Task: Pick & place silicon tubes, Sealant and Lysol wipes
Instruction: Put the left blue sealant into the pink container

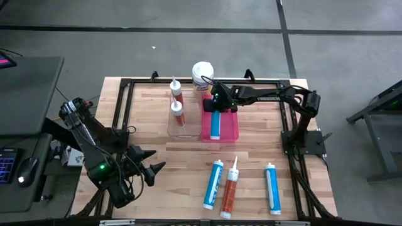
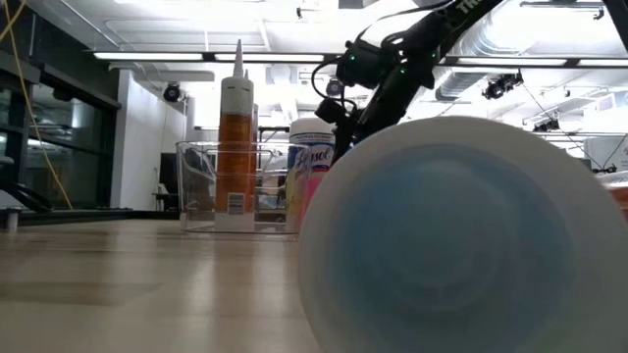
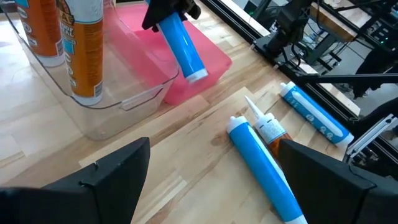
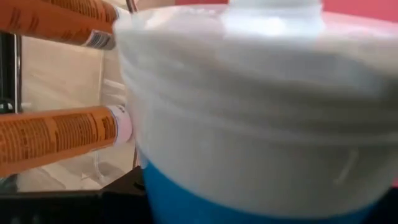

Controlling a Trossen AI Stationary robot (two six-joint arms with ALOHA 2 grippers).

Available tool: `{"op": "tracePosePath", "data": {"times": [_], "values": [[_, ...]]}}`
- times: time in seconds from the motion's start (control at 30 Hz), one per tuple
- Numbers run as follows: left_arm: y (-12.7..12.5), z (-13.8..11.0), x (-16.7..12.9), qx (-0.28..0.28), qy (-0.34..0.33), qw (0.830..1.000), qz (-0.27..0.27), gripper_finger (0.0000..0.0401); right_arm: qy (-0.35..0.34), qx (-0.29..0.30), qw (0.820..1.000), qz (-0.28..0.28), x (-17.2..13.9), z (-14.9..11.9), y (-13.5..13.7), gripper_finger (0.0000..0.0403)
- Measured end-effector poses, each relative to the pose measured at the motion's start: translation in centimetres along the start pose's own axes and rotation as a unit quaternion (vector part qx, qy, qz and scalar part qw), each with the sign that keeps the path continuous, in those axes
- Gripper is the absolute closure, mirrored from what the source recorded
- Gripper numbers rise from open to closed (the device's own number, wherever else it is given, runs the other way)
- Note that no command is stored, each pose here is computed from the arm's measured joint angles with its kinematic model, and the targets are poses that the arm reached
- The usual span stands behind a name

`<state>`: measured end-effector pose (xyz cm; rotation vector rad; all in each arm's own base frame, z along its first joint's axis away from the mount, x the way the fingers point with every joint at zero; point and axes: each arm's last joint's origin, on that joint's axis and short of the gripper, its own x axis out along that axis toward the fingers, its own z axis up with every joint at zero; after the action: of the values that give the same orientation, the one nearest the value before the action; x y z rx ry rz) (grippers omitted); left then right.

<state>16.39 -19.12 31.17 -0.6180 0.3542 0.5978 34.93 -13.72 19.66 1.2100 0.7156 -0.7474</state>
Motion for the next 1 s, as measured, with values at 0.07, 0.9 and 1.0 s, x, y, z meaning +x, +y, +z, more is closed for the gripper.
{"op": "tracePosePath", "data": {"times": [0.07,0.9,1.0], "values": [[0.0,0.0,0.0,0.0,0.0,1.0,0.0,0.0055,-0.003,0.001,1.0,-0.001,0.01,0.02,0.0,0.0214],[0.01,0.0,0.0,0.003,0.001,1.0,0.001,0.0055,0.002,-0.003,1.0,0.019,-0.12,0.0,0.38,0.0131],[0.01,0.0,0.0,0.003,0.001,1.0,0.0,0.0055,-0.002,-0.014,0.999,0.029,-0.77,0.05,0.64,0.0132]]}}
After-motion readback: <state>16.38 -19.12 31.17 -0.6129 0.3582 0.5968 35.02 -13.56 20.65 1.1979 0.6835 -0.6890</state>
